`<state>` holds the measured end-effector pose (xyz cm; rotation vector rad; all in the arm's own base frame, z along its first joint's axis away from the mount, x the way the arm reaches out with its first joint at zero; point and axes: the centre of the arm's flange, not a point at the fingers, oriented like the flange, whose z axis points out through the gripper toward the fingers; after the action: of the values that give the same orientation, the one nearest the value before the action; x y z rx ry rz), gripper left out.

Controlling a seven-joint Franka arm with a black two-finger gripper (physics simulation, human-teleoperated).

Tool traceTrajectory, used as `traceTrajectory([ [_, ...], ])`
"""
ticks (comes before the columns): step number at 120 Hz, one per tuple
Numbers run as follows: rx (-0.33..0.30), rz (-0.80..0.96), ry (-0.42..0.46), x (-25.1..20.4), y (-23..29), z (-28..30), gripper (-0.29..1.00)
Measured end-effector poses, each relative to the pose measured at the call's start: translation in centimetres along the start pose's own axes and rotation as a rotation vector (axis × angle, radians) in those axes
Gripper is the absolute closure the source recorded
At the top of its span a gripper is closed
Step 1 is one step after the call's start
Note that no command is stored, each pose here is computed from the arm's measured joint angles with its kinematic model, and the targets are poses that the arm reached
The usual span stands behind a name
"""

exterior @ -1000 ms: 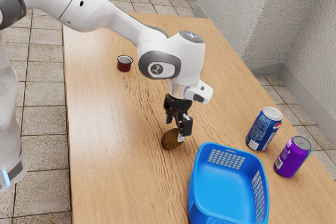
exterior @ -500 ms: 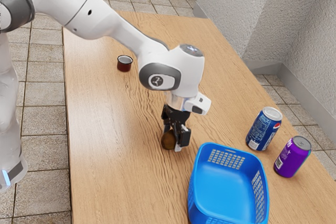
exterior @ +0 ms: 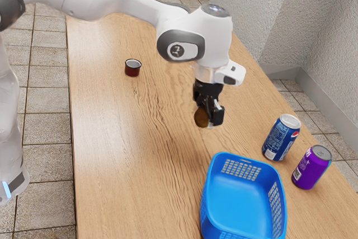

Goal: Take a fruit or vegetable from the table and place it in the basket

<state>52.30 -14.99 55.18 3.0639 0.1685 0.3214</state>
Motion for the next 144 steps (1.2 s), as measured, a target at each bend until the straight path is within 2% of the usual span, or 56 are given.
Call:
traceTrajectory([
  [26, 0.013, 0.155, 0.011, -1.6, 7.7, -4.0, 0.42],
  [52, 0.001, 0.226, -0.047, 2.4, 11.9, -0.8, 0.42],
  [72, 0.005, 0.302, -0.078, 1.8, 15.8, 1.2, 0.42],
  [114, 0.003, 0.359, -0.08, 2.6, 19.1, 3.2, 0.42],
  [129, 0.018, 0.393, -0.067, 2.1, 20.2, 3.3, 0.19],
  [144, 0.03, 0.396, -0.062, 2.2, 20.2, 3.6, 0.08],
])
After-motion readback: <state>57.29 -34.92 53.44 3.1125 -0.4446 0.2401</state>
